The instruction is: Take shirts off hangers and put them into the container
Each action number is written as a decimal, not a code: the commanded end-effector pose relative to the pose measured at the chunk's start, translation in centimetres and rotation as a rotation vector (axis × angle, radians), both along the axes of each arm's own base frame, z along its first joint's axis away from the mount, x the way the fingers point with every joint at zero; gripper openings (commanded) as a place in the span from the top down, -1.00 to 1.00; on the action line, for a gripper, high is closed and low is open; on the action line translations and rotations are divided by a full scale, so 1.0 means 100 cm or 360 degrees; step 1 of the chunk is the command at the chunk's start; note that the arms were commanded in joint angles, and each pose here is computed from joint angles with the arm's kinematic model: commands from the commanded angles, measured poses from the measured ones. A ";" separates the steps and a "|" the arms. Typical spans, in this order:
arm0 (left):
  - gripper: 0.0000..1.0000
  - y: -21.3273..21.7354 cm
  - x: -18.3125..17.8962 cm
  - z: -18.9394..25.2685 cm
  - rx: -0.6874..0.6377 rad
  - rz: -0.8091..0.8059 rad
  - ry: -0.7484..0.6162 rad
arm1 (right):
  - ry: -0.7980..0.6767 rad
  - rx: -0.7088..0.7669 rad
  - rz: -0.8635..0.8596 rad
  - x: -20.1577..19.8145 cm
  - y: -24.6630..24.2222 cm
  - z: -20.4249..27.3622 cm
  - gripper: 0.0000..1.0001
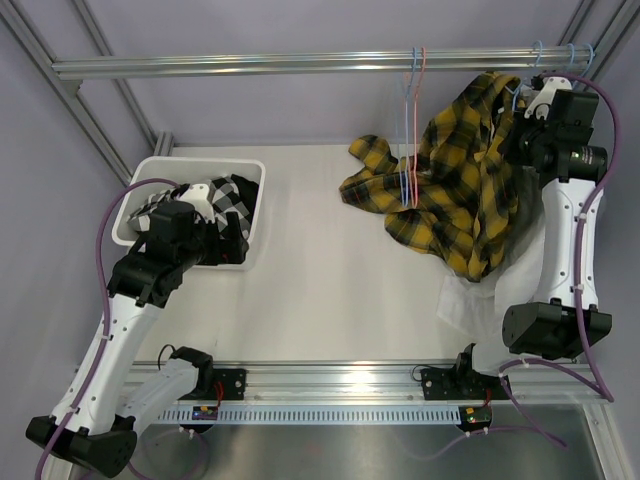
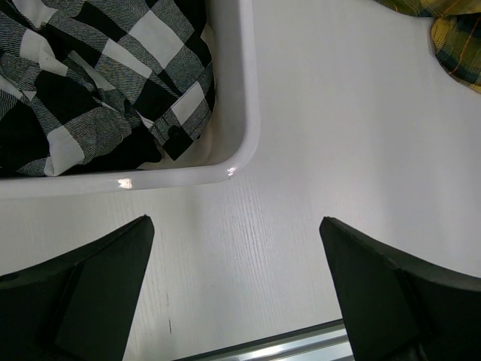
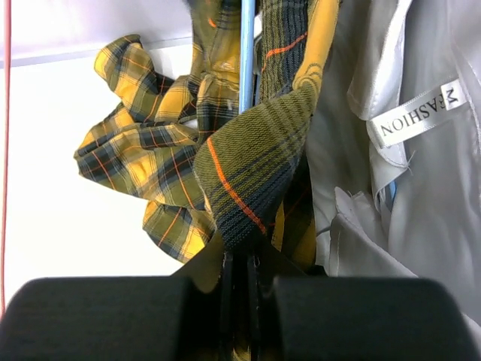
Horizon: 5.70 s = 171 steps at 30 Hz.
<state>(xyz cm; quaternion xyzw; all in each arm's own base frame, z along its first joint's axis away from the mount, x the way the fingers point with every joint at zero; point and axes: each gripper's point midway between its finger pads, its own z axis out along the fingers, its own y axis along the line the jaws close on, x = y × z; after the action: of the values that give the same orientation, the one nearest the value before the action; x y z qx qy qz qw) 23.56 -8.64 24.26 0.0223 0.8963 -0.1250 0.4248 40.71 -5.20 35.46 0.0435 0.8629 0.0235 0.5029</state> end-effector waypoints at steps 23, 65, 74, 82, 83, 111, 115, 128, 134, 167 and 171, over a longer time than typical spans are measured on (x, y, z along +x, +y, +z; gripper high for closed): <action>-0.98 -0.031 0.016 0.055 -0.0184 -0.0156 -0.0099 | -0.0352 0.0263 0.0101 -0.132 0.060 0.029 1.00; -0.98 -0.202 -0.009 0.196 -0.0576 -0.0577 -0.0643 | 0.0040 0.0421 0.1964 -0.255 0.265 0.020 1.00; -0.75 -0.234 -0.006 0.213 -0.0642 -0.0566 -0.0792 | 0.0030 0.0461 0.2054 -0.257 0.282 0.016 1.00; -0.12 -0.242 0.006 0.201 -0.0604 -0.0476 -0.0812 | 0.0045 0.0480 0.2065 -0.260 0.282 0.012 1.00; 0.05 -0.241 0.007 0.203 -0.0610 -0.0469 -0.0825 | 0.0061 0.0483 0.2057 -0.260 0.281 0.008 1.00; 1.00 -0.254 0.077 0.100 -0.0080 0.0170 -0.0572 | -0.0018 0.0579 0.1100 -0.225 0.232 -0.023 -0.72; 1.00 -0.259 0.082 0.097 -0.0072 0.0210 -0.0551 | 0.0082 0.0634 0.1026 -0.219 0.236 -0.053 -0.71; 1.00 -0.263 0.078 0.093 -0.0094 0.0221 -0.0531 | 0.0198 0.0670 0.0814 -0.174 0.253 -0.093 -0.71; 1.00 -0.252 0.073 0.091 -0.0065 0.0236 -0.0537 | 0.0236 0.0691 0.0821 -0.165 0.267 -0.098 0.04; 1.00 -0.096 0.052 0.127 0.0085 0.0539 -0.0734 | 0.0378 0.0306 0.0480 -0.231 0.170 -0.051 1.00; 1.00 -0.075 0.059 0.124 0.0164 0.0684 -0.0711 | 0.0440 0.0373 0.0601 -0.246 0.180 -0.051 1.00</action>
<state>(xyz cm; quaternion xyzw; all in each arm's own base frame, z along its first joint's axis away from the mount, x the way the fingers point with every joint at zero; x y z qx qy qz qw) 28.31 -23.88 34.46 -0.0461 0.7993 -0.0994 0.5908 18.20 14.31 31.48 -0.0457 0.8933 0.2317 0.3823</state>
